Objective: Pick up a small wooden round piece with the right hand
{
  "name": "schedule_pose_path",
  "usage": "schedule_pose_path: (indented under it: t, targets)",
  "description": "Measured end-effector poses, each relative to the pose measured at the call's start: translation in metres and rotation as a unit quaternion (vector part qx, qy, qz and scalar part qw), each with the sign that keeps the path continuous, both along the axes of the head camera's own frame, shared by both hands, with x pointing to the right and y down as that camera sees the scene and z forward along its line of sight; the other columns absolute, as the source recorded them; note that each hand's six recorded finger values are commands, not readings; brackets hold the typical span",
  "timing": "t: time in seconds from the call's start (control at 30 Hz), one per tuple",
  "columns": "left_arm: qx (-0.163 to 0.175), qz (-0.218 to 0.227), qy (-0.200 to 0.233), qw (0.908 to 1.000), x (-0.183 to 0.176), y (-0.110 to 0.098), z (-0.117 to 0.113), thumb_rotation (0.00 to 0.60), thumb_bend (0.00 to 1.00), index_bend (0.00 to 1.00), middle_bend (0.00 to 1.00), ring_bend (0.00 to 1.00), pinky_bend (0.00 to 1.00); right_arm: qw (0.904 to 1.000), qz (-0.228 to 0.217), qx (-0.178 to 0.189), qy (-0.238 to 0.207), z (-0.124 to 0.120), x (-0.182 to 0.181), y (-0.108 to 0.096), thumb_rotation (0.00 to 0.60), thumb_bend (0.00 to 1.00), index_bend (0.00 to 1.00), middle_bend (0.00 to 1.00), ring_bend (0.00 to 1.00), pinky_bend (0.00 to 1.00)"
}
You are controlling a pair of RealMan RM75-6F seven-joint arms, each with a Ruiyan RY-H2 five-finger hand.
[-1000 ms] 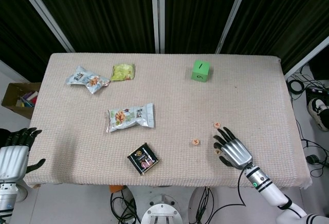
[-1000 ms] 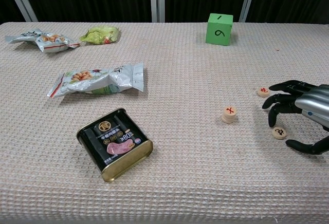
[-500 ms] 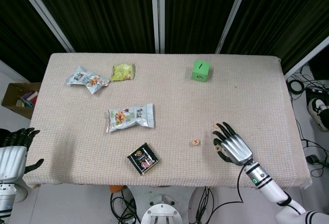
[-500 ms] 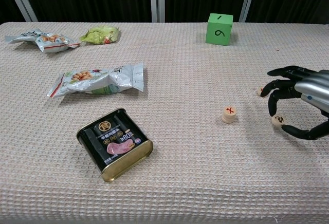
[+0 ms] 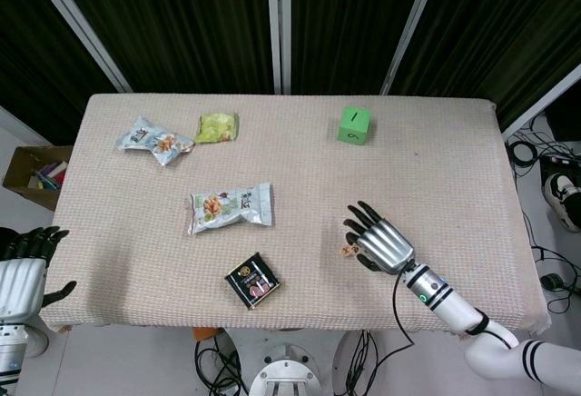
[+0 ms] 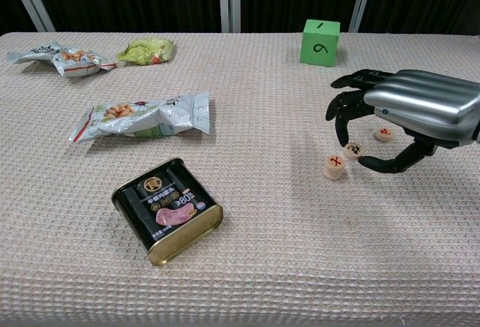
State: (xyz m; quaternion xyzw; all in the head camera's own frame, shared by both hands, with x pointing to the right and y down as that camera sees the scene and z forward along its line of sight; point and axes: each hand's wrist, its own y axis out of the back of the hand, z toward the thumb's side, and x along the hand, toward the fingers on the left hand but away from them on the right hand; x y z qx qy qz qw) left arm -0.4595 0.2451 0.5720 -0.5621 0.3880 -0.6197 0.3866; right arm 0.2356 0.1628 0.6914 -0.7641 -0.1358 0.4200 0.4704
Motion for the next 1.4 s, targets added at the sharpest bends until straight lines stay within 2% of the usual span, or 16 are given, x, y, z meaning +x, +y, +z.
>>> schedule_pose_path:
  t: [0.33, 1.07, 1.4]
  targets:
    - [-0.002, 0.0, 0.001, 1.0, -0.001, 0.0, 0.001, 0.6, 0.0, 0.22, 0.18, 0.13, 0.19, 1.0, -0.01, 0.001, -0.001, 0.006, -0.009, 0.001, 0.6, 0.37, 0.5, 0.23, 0.0, 0.03]
    - [-0.003, -0.005, 0.0, 1.0, -0.003, 0.002, 0.0, 0.6, 0.0, 0.22, 0.18, 0.13, 0.19, 0.9999, -0.01, -0.003, -0.004, 0.013, -0.015, 0.002, 0.6, 0.37, 0.4, 0.22, 0.0, 0.01]
    - [-0.003, -0.005, 0.0, 1.0, -0.003, 0.002, 0.0, 0.6, 0.0, 0.22, 0.18, 0.13, 0.19, 1.0, -0.009, 0.0, -0.003, 0.012, -0.012, 0.003, 0.6, 0.37, 0.39, 0.22, 0.0, 0.0]
